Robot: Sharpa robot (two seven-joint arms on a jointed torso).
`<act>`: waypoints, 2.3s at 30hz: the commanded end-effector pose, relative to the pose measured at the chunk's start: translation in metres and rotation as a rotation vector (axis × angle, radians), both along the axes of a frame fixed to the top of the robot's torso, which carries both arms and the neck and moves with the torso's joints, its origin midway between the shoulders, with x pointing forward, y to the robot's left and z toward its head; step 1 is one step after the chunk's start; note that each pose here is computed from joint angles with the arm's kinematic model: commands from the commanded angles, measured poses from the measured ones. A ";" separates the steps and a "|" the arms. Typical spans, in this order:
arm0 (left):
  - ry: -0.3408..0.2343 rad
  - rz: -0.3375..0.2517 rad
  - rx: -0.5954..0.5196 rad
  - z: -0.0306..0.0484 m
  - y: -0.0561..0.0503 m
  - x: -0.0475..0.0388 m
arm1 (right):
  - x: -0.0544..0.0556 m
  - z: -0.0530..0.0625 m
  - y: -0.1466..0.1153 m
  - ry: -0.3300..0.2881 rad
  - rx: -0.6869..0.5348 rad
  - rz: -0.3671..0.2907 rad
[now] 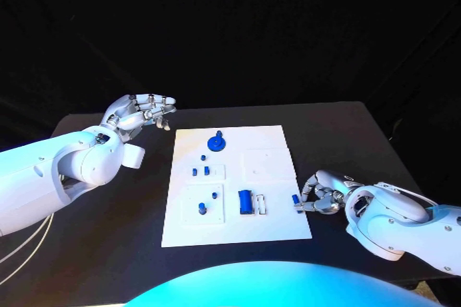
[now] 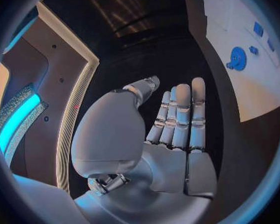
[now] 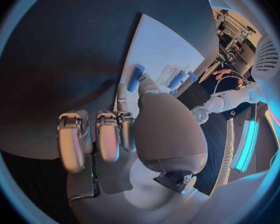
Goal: Assemble the parts on the task board
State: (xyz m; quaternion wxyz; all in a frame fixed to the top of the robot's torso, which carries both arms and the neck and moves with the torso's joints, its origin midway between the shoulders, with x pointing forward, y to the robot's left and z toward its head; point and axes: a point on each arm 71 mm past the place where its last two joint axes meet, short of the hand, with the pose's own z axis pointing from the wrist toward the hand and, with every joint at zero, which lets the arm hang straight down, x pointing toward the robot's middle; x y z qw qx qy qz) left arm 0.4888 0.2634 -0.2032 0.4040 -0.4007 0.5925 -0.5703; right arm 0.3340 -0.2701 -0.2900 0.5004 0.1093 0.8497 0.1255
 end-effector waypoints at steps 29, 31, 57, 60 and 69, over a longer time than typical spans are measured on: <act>-0.006 -0.010 -0.007 0.0011 0.000 -0.0006 | -0.004 -0.014 0.023 0.026 -0.058 0.031; -0.005 -0.010 -0.007 0.0011 0.000 -0.0006 | -0.005 -0.011 0.026 0.034 -0.023 0.009; -0.003 -0.015 -0.009 0.0008 -0.003 -0.0004 | 0.005 0.001 0.071 0.218 0.290 -0.096; -0.003 -0.015 -0.009 0.0008 -0.003 -0.0004 | 0.005 -0.002 0.074 0.233 0.289 -0.093; -0.002 -0.018 -0.009 0.0007 -0.003 -0.0003 | 0.010 -0.007 0.080 0.215 0.276 -0.083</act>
